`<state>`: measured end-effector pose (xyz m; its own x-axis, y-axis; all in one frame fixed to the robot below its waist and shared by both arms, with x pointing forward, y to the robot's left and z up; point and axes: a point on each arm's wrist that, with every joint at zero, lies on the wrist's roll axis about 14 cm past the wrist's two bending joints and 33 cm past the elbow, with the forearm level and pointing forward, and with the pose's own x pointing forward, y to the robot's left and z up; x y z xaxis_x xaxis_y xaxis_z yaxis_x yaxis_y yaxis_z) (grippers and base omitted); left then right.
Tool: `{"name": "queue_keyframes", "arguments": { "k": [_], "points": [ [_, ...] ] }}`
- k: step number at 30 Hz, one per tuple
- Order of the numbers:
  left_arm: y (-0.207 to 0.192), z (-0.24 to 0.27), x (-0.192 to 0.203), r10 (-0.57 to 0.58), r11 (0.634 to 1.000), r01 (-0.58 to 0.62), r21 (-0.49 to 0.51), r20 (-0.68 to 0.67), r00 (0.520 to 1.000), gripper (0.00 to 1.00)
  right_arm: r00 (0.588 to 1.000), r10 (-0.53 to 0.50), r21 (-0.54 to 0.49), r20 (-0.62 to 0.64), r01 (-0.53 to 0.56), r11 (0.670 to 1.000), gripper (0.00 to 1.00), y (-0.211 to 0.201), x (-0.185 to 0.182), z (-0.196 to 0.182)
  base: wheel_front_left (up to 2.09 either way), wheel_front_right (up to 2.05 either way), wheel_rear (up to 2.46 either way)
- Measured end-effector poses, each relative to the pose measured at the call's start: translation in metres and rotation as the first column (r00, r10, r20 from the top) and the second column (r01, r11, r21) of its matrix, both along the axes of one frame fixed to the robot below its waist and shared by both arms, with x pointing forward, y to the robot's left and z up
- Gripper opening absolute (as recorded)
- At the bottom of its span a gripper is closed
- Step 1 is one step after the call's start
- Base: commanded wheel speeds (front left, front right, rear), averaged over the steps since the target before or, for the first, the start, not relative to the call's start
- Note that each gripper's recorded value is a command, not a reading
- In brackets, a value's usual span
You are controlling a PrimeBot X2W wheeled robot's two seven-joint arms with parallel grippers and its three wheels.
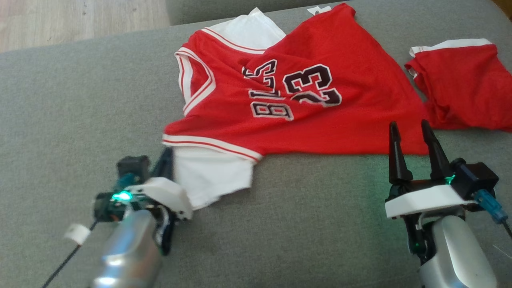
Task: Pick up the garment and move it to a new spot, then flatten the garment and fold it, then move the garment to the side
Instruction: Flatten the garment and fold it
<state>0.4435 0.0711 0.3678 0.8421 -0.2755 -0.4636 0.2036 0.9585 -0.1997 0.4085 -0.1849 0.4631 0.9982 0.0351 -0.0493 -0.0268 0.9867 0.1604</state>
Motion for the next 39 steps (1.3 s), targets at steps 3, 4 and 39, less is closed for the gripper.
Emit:
{"name": "queue_keyframes", "arguments": {
  "k": [3, 4, 39],
  "points": [
    [0.021, 0.0, 0.006, 0.049, 0.998, -0.049, 0.025, 0.012, 0.999, 0.0, 1.0, 0.004, 0.0, -0.002, -0.004, 1.0, 1.0, 0.001, 0.0, -0.001, 0.0, 0.0, 0.0],
    [0.028, 0.001, 0.009, 0.064, 0.997, -0.065, 0.034, 0.018, 0.998, 0.0, 1.0, 0.006, 0.001, -0.003, -0.006, 1.0, 1.0, 0.002, 0.0, -0.001, 0.0, 0.0, 0.0],
    [0.086, 0.135, -0.052, 0.212, 0.977, -0.2, -0.078, 0.502, 0.839, 1.0, 0.983, 0.159, -0.001, 0.087, -0.16, 0.987, 1.0, 0.057, -0.003, 0.031, 0.0, 0.0, 0.0]
  ]
}}
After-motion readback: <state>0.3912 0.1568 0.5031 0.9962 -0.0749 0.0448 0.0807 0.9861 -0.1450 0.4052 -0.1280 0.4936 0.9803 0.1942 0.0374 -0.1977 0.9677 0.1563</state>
